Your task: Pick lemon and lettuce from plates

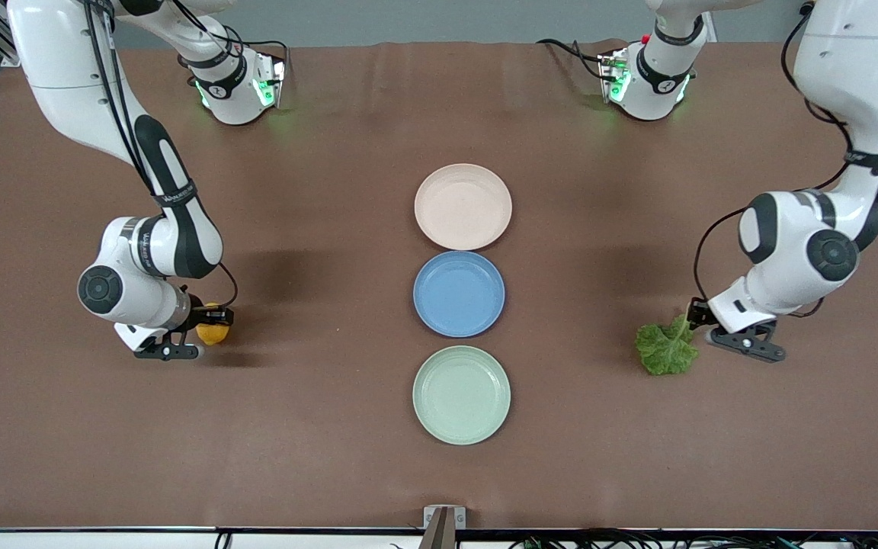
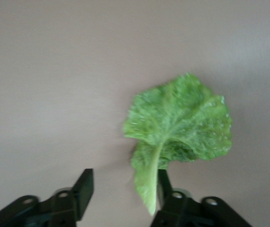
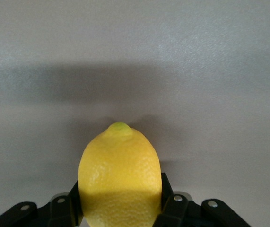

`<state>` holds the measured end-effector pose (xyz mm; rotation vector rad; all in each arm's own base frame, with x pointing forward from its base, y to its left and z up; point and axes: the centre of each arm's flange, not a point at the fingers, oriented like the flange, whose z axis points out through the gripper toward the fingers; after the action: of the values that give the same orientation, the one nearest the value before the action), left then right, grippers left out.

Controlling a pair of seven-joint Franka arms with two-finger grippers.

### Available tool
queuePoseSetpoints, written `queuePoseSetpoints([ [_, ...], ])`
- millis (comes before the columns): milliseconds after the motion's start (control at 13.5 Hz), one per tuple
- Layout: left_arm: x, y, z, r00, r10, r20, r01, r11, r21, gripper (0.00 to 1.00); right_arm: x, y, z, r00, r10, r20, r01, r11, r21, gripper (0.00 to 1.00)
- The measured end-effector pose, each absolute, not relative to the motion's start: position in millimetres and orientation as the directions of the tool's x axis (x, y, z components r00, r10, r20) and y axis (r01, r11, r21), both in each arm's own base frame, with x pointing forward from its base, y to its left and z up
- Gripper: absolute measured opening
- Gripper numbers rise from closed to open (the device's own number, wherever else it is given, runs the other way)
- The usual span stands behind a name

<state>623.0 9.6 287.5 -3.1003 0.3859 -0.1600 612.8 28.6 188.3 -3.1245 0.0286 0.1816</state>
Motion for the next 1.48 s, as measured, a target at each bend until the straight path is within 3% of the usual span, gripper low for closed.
queuePoseSetpoints([
  [222, 618.5, 9.9, 366.5, 0.977, -0.124, 0.173, -0.119, -0.992, -0.038, 0.96, 614.1, 29.1, 189.7, 0.994, -0.016, -0.112, -0.018, -1.0, -0.011, 0.85],
  [296, 615.4, 4.6, 387.4, 0.979, -0.077, 0.189, -0.072, -0.997, -0.032, 1.0, 616.9, 28.7, 192.6, 0.995, -0.017, -0.103, -0.018, -1.0, -0.011, 0.96],
  [370, 611.7, -4.1, 404.9, 0.981, -0.034, 0.189, -0.03, -0.999, -0.023, 1.0, 621.7, 28.8, 198.0, 0.996, -0.016, -0.091, -0.017, -1.0, -0.012, 1.0],
  [963, 612.7, -27.7, 583.6, 0.988, 0.04, 0.15, 0.046, -0.998, -0.037, 1.0, 671.8, 0.4, 326.1, 0.985, 0.0, -0.171, 0.004, -1.0, 0.022, 1.0],
  [1481, 598.6, -22.5, 621.8, 0.996, 0.061, 0.071, 0.064, -0.997, -0.046, 1.0, 656.3, -41.1, 480.1, 0.985, -0.05, -0.166, -0.05, -0.999, 0.008, 1.0],
])
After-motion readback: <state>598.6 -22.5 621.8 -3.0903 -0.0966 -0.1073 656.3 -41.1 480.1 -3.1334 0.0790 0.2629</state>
